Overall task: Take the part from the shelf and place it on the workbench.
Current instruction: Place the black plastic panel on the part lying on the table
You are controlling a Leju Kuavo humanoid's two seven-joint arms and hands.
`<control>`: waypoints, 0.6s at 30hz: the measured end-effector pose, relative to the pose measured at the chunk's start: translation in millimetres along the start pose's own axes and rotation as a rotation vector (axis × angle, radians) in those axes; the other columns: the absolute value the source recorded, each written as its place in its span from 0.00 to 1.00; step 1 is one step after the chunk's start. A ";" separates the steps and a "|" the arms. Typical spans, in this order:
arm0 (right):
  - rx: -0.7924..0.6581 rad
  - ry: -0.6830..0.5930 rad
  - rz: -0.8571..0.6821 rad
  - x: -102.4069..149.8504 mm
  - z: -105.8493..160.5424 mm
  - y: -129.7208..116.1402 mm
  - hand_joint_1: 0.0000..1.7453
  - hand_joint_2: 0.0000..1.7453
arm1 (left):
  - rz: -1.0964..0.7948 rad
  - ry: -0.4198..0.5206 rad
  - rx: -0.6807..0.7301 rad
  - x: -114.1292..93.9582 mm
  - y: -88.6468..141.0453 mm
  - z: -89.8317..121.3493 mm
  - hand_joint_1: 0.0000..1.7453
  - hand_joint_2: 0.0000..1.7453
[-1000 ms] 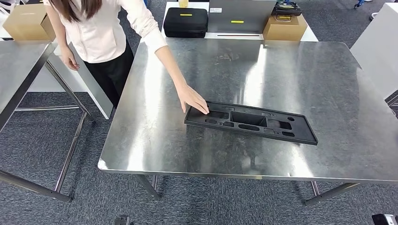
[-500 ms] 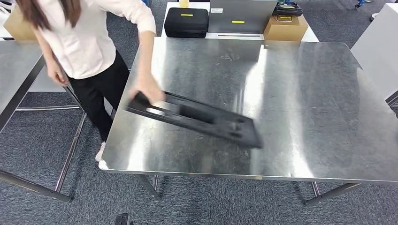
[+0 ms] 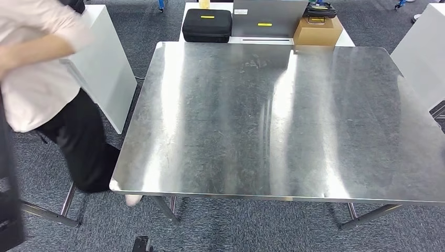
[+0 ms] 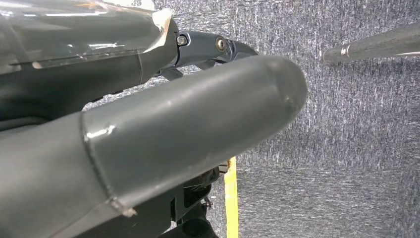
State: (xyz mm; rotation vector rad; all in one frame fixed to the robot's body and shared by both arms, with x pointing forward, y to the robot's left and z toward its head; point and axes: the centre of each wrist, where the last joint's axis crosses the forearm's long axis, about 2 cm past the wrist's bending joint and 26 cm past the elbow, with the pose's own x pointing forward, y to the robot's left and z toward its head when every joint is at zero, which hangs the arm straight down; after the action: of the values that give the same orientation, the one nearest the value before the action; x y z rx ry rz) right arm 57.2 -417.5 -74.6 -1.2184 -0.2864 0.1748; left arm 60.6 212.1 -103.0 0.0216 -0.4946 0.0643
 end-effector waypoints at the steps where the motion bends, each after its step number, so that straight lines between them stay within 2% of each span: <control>1: 0.007 -0.002 0.001 0.0 0.7 1.1 0.00 0.00 | 0.000 0.000 0.000 0.1 0.1 -0.1 0.00 0.00; 9: 0.084 0.002 0.001 1.0 8.9 11.8 0.00 0.00 | -0.011 0.001 -0.005 0.5 3.0 -0.7 0.00 0.00; 15: 0.467 -0.023 -0.043 9.5 52.7 47.6 0.00 0.00 | -0.092 -0.025 -0.048 0.7 31.6 -5.1 0.00 0.00; 18: 0.604 -0.041 -0.042 15.9 77.7 61.5 0.00 0.00 | -0.130 -0.035 -0.033 0.9 47.9 -6.7 0.00 0.00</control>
State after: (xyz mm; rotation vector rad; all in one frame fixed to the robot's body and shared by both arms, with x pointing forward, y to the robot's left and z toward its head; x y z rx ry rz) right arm 49.6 -322.6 -106.1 -0.6103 -0.2687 0.2296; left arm 61.4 260.2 -108.3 0.0227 -0.5280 -0.0716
